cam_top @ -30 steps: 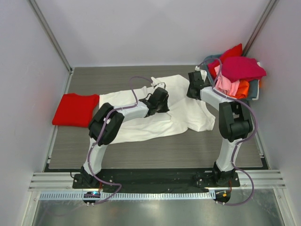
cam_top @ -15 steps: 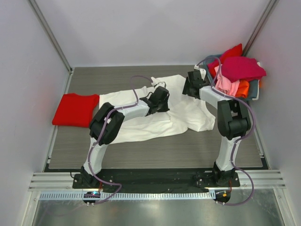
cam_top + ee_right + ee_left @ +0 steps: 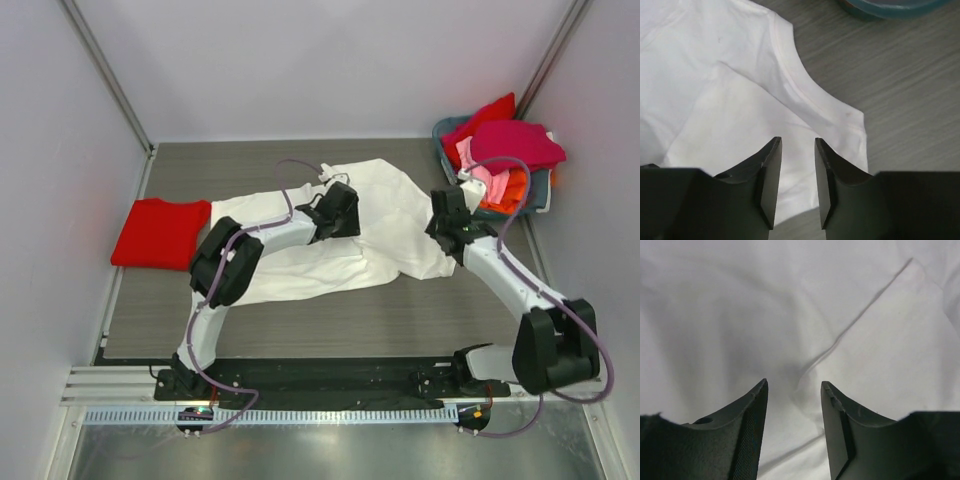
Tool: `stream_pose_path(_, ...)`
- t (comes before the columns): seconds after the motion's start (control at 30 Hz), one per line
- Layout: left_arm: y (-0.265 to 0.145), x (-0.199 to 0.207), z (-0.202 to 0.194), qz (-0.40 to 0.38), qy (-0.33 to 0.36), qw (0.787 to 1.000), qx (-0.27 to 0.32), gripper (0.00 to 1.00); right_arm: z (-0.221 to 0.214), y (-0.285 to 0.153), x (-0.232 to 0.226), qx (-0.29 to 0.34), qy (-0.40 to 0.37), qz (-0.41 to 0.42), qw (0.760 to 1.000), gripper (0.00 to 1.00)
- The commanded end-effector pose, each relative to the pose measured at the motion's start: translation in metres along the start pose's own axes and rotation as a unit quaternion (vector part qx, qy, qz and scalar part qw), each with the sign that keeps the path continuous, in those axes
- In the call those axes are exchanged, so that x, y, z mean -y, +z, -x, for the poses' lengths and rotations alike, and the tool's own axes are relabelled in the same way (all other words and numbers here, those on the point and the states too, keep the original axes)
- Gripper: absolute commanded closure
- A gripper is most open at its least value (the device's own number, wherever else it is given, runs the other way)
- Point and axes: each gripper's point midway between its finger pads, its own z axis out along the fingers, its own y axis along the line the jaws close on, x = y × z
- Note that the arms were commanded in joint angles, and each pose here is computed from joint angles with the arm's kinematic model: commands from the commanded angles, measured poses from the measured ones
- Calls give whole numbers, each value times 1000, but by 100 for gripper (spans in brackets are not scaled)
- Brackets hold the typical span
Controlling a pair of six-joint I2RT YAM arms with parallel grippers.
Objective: Fold and stack the t-shirts
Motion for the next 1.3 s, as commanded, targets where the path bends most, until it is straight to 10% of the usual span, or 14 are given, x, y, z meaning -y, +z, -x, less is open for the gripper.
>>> stream_pose_path(0.0, -22, 3, 22, -5, -9, 999, 36, 50, -19, -22, 19, -5, 64, -5, 998, 68)
stream_pose_path(0.17, -42, -3, 17, -14, -24, 998, 53, 46, -33, -32, 21, -15, 97, 12, 995, 99)
stream_pose_path(0.83, -100, -3, -39, -57, -34, 997, 34, 42, -106, 25, 59, -106, 95, -150, 978, 99)
stream_pose_path(1.27, -81, -37, -110, 17, -52, 998, -45, 45, -80, 47, 97, -83, 55, -222, 970, 99)
